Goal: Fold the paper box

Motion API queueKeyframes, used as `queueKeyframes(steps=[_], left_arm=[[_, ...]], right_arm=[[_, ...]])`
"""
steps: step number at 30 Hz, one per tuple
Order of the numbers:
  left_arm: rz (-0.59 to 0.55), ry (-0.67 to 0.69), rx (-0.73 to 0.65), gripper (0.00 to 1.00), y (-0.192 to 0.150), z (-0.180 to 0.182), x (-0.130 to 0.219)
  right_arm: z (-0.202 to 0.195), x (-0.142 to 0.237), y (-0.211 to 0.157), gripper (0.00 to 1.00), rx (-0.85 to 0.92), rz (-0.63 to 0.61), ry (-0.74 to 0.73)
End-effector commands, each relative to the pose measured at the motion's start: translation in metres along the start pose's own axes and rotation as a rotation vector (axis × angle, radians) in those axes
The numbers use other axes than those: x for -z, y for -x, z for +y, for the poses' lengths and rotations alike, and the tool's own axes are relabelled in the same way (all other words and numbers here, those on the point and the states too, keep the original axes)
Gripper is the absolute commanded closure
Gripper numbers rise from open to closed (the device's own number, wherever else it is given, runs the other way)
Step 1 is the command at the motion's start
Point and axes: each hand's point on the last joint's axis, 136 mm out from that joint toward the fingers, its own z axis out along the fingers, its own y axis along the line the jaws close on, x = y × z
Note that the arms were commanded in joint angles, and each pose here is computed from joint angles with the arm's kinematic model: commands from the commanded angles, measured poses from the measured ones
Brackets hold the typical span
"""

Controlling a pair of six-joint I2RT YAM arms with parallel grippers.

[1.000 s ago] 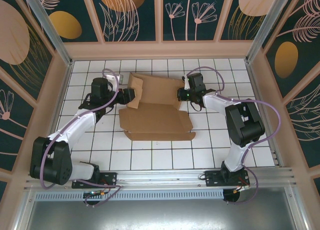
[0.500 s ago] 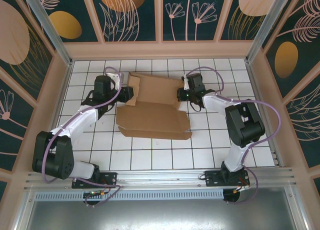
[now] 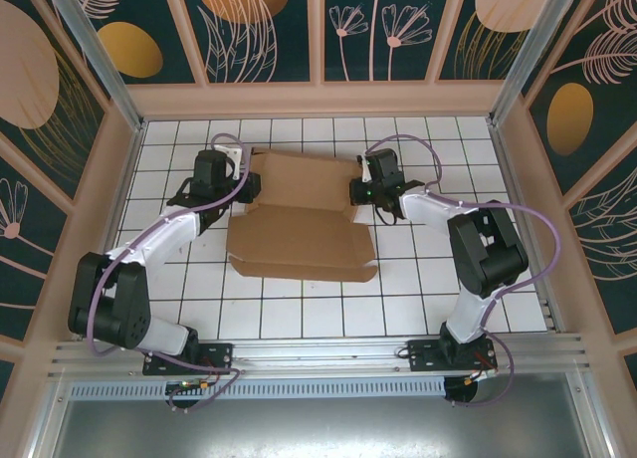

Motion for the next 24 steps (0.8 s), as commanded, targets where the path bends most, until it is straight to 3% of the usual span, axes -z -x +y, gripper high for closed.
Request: queueKeyframes(steps=[1, 8, 15, 19, 24], left_arm=[[-0.025, 0.022, -0.007, 0.59, 0.013, 0.002, -0.003], [-0.001, 0.036, -0.014, 0.67, 0.007, 0.006, -0.012], [0.008, 0.084, -0.019, 0.89, -0.001, 0.016, -0.015], [0.000, 0.192, -0.014, 1.00, 0.004, 0.033, -0.015], [-0.021, 0.320, -0.033, 1.00, 0.013, 0.043, -0.014]], right_arm=[[0.008, 0.007, -0.022, 1.00, 0.028, 0.070, 0.012], [0.012, 0.012, -0.020, 1.00, 0.032, 0.059, 0.019], [0.020, 0.020, -0.011, 1.00, 0.025, 0.039, 0.009], [0.023, 0.021, -0.012, 1.00, 0.021, 0.048, -0.029], [0.021, 0.030, -0.002, 1.00, -0.035, 0.007, -0.139]])
